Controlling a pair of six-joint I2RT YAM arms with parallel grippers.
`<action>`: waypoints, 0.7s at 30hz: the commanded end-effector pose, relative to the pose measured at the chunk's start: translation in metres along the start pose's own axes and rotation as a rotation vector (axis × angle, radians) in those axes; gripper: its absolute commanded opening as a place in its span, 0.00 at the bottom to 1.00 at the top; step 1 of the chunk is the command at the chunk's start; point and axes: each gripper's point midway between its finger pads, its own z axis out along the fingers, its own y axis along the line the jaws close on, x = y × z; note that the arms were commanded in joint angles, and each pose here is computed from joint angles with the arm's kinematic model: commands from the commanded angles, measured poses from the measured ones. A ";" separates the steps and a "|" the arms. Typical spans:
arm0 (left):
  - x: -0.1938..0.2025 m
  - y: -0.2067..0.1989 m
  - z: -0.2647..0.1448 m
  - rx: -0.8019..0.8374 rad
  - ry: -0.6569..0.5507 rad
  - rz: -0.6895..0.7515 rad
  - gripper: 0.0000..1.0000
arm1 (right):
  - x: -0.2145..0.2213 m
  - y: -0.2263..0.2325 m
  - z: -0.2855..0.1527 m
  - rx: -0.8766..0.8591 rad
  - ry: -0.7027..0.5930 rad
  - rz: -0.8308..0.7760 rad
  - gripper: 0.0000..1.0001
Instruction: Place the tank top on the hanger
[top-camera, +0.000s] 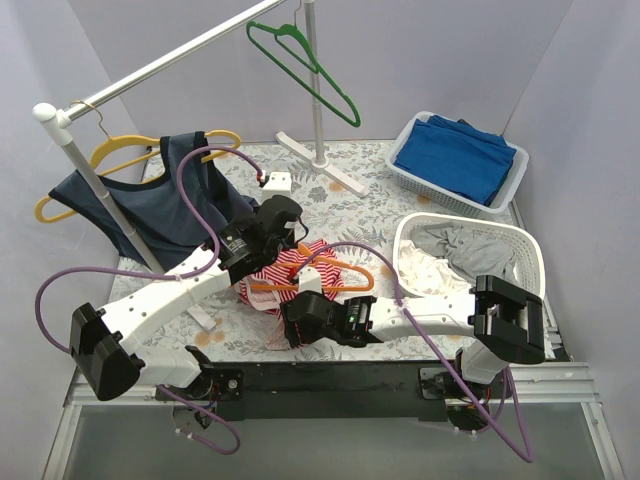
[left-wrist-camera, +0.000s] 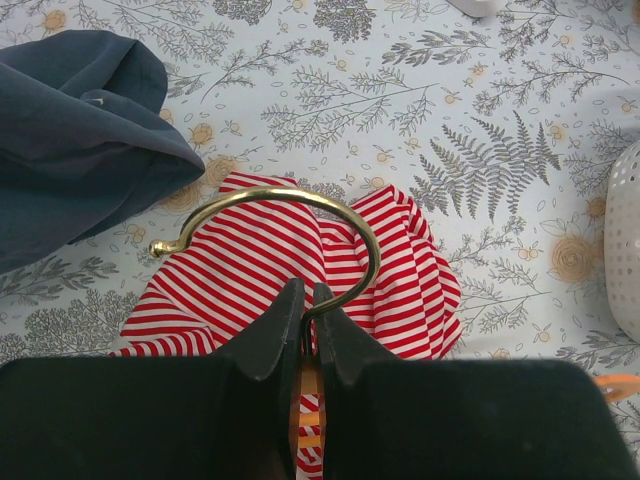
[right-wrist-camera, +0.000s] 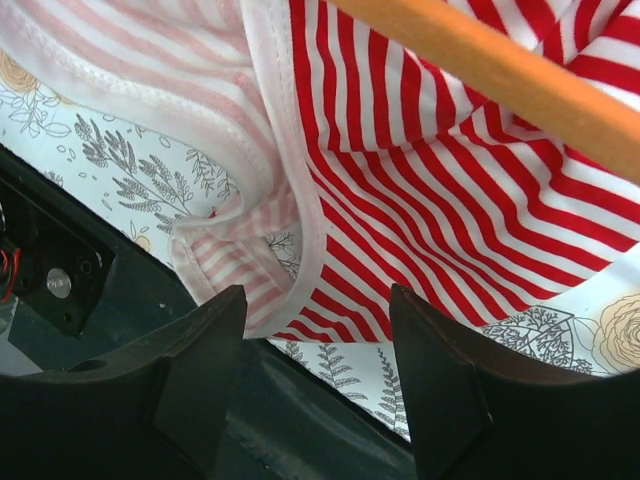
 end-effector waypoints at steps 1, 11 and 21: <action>-0.018 0.002 -0.013 0.017 -0.051 -0.029 0.00 | -0.009 0.018 -0.002 -0.061 -0.001 0.006 0.64; -0.023 0.004 -0.014 -0.004 -0.057 -0.021 0.00 | 0.024 0.001 -0.001 -0.057 0.103 -0.078 0.45; -0.032 0.007 -0.023 -0.005 -0.065 -0.010 0.00 | 0.027 -0.051 -0.017 0.042 0.079 -0.024 0.01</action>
